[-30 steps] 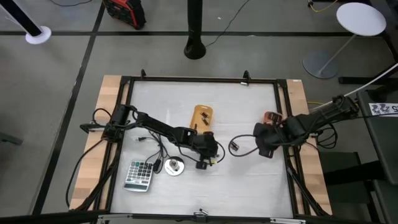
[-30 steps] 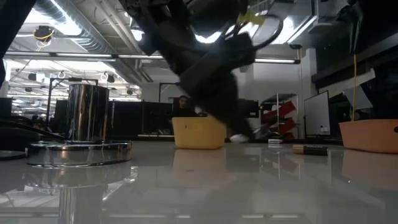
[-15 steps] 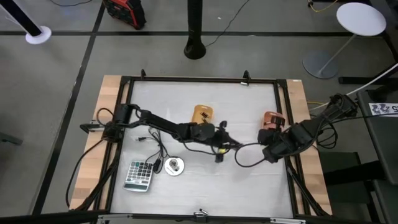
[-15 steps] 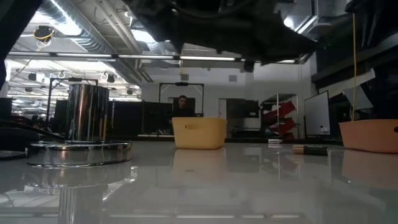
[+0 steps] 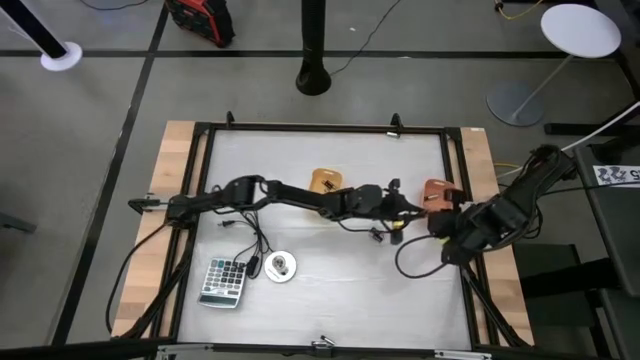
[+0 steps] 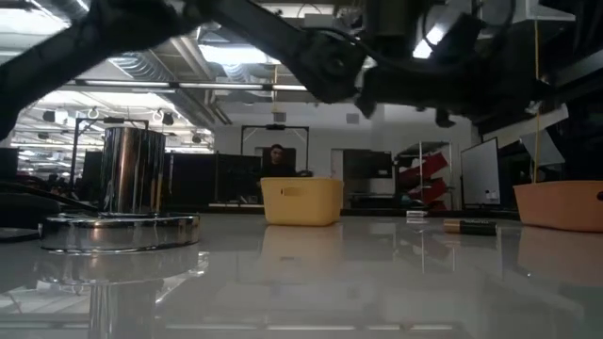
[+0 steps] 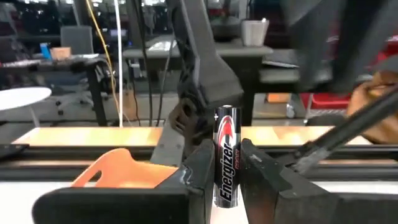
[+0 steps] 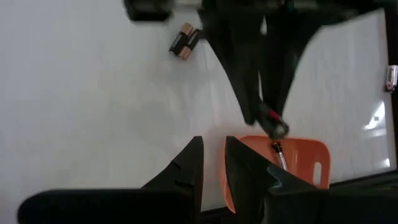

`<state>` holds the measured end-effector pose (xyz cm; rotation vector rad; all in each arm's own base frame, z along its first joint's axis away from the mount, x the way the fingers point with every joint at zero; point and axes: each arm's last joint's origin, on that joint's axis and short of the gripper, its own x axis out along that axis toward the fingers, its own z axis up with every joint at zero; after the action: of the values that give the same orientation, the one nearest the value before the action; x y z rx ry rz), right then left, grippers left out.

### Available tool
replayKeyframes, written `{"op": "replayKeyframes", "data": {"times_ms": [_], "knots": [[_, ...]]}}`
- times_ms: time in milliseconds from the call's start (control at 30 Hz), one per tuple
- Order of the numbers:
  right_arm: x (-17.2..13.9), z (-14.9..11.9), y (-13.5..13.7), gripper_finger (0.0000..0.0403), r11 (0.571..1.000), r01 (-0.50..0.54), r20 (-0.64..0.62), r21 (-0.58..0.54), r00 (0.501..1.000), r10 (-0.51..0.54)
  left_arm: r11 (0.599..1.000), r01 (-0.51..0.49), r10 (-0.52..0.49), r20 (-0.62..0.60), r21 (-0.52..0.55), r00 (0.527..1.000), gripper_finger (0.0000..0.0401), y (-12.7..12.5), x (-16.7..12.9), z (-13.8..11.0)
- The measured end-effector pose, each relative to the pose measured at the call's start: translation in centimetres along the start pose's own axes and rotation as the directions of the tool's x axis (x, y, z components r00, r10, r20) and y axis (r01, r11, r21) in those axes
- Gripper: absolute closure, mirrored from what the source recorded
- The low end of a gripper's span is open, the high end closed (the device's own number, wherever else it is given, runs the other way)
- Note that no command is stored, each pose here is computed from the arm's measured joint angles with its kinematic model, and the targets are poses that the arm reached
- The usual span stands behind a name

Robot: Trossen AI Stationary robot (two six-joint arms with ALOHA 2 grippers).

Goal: Sort batteries
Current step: Put the silver battery into the orange bin

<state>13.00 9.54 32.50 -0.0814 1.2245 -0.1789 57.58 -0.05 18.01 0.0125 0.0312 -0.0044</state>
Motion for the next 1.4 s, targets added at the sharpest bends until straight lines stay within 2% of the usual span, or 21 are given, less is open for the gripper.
{"op": "replayKeyframes", "data": {"times_ms": [200,400,533,633,767,900,1167,1333,1400], "knots": [[-1.0,-0.7,-1.0,0.0338,0.999,-0.038,0.044,-0.003,0.998,0.038,1.000,-0.012,0.012,0.048,-0.001,0.999,0.0350,0.7,2.5,-1.0],[-1.5,-1.1,-1.8,0.0338,0.999,-0.034,0.093,-0.012,0.995,0.035,1.000,-0.016,0.017,0.049,-0.024,0.999,0.0349,1.0,3.6,-2.8],[-1.5,-1.1,-1.8,0.0338,0.999,-0.037,0.091,0.027,0.995,0.034,0.999,-0.016,0.017,0.038,-0.029,0.999,0.0349,1.0,3.7,-3.5],[-1.3,-1.3,-1.9,0.0338,0.993,-0.014,0.057,0.113,0.998,0.008,0.999,-0.016,0.017,0.031,-0.036,0.999,0.0349,1.0,3.7,-3.6],[0.1,-2.3,-1.9,0.0338,0.970,0.035,-0.024,0.240,0.999,-0.030,1.000,-0.016,0.017,0.017,-0.020,1.000,0.0349,1.0,3.7,-3.7],[2.3,-3.5,-1.6,0.0338,0.958,0.063,-0.156,0.280,0.988,-0.020,1.000,-0.016,0.016,-0.001,-0.013,1.000,0.0349,1.0,3.7,-3.9],[6.1,-5.4,-1.3,0.0338,0.959,0.156,-0.273,0.238,0.958,-0.088,1.000,-0.016,0.016,-0.030,-0.013,0.999,0.0349,1.0,3.7,-4.2],[7.6,-5.9,-0.9,0.0338,0.961,0.159,-0.286,0.226,0.954,-0.091,1.000,-0.016,0.016,-0.037,-0.013,0.999,0.0349,1.0,3.7,-4.2],[7.6,-5.5,-0.6,0.0338,0.964,0.125,-0.233,0.233,0.970,-0.070,1.000,-0.016,0.016,-0.033,-0.013,0.999,0.0349,1.0,3.7,-4.2]]}}
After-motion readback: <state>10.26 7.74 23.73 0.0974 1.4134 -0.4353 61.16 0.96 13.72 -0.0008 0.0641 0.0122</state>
